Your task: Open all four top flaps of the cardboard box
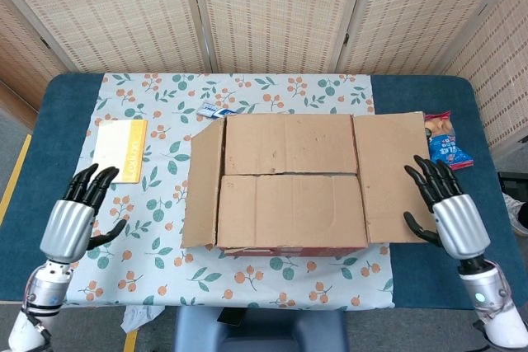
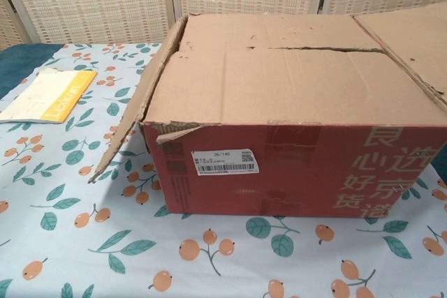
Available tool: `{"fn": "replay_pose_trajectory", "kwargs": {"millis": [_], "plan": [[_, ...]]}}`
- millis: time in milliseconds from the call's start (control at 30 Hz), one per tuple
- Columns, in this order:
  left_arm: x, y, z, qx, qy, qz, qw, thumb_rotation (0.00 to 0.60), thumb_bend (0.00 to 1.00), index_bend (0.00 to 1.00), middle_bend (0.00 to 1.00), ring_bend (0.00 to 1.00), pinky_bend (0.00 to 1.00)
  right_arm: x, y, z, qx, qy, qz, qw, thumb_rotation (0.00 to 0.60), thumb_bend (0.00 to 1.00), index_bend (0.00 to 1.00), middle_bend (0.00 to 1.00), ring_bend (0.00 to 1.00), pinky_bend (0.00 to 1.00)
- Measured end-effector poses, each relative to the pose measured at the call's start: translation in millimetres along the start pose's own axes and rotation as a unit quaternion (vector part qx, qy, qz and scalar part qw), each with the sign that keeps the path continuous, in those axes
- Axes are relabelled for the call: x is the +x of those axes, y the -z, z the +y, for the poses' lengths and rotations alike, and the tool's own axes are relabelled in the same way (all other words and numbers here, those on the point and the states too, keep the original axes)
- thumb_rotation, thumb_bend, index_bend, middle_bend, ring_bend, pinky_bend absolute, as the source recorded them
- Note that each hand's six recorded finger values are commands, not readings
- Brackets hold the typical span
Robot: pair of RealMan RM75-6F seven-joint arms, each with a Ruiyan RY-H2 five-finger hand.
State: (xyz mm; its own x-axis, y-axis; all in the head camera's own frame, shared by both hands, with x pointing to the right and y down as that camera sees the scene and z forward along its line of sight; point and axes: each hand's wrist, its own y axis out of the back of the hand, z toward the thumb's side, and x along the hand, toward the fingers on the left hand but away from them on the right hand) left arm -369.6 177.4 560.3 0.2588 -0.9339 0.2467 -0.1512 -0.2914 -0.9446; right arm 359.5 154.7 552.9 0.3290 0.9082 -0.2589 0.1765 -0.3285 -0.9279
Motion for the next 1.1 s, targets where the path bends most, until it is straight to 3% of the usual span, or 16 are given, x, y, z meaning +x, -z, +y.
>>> {"fn": "replay_pose_trajectory", "kwargs": {"millis": [200, 500, 1100], "plan": [[-19, 40, -14, 0.046, 0.025, 0.022, 0.9984, 0.6, 0.29, 0.0, 0.15, 0.04, 0.14, -44, -19, -14, 0.024, -0.041, 0.015, 0.9987, 0.6, 0.41, 0.0, 0.0, 0.0, 0.0], [-23, 59, -18, 0.037, 0.027, 0.044, 0.998, 0.6, 0.29, 0.0, 0.15, 0.04, 0.13, -109, -53, -36, 0.04, -0.081, 0.03, 0.9954, 0.6, 0.41, 0.0, 0.0, 0.0, 0.0], [-26, 85, -14, 0.003, 0.024, 0.069, 0.9973, 0.6, 0.29, 0.0, 0.15, 0.04, 0.12, -152, -79, -80, 0.04, -0.098, 0.033, 0.9939, 0.6, 0.41, 0.0, 0.0, 0.0, 0.0]]}}
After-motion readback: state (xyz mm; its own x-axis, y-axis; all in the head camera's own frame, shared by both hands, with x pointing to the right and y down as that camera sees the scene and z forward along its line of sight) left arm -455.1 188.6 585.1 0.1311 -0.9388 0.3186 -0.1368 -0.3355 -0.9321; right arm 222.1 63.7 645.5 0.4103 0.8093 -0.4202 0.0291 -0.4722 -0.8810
